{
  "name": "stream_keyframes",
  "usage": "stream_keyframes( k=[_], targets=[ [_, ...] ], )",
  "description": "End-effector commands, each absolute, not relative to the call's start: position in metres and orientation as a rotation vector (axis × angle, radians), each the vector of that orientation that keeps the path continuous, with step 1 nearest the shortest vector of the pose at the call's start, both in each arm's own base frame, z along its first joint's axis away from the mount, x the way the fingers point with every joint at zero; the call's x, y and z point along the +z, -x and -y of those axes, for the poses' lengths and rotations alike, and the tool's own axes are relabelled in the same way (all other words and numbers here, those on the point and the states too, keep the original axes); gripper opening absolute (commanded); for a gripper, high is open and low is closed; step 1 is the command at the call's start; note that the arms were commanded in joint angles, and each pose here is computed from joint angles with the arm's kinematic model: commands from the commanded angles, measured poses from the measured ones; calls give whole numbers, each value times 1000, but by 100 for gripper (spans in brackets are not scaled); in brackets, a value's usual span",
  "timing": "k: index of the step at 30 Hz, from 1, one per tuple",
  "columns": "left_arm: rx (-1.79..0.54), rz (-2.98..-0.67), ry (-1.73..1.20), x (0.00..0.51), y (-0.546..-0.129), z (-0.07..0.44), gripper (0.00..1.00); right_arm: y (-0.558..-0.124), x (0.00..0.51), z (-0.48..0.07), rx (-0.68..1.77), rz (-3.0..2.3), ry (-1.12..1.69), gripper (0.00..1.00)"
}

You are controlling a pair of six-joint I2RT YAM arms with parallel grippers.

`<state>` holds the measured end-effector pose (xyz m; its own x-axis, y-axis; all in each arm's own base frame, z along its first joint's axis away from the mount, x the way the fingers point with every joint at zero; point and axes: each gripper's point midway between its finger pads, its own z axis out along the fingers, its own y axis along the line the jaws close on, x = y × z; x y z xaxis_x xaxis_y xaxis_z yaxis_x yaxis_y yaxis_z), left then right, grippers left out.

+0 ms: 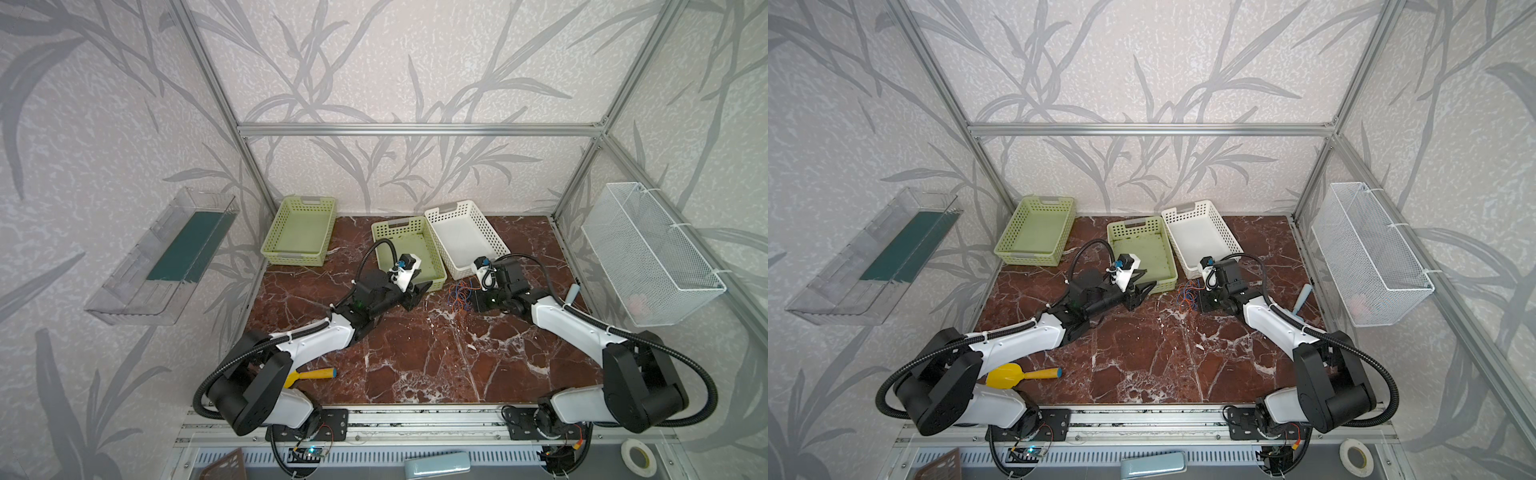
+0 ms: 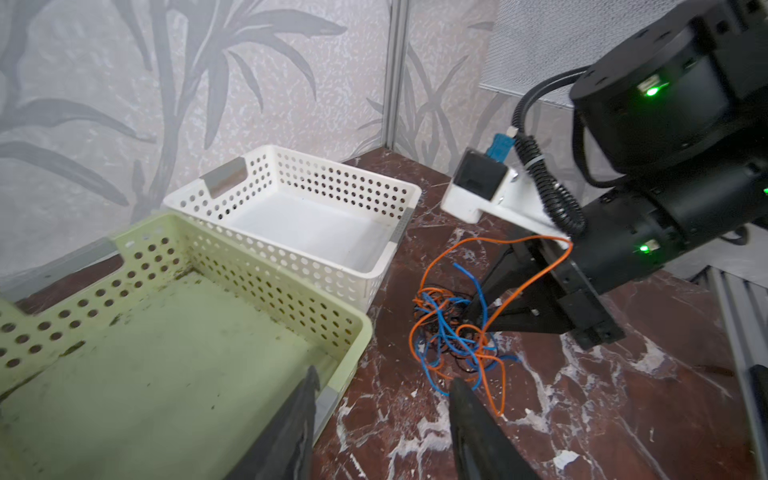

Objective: Untangle the cables

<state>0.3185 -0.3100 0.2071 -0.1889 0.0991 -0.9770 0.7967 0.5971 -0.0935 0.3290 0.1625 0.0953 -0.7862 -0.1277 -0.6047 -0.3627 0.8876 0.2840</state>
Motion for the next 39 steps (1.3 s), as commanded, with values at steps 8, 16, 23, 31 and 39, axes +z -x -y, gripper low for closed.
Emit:
stream_keyframes(
  k=[8, 16, 23, 31, 39],
  targets=[
    [-986, -1634, -883, 188, -298, 379, 55, -341, 112, -176, 572, -2438, 290, 1],
    [-956, -1602, -795, 193, -329, 397, 53, -340, 109, -182, 585, -2449, 306, 1],
    [-917, -1651, -790, 177, -340, 400, 35, -341, 111, -184, 592, -2443, 308, 0],
    [-949, -1670, -845, 176, -334, 406, 5, -343, 111, -188, 613, -2445, 319, 0],
    [-865, -1625, -854, 228, -325, 386, 0, -339, 84, -174, 532, -2510, 294, 0]
  ],
)
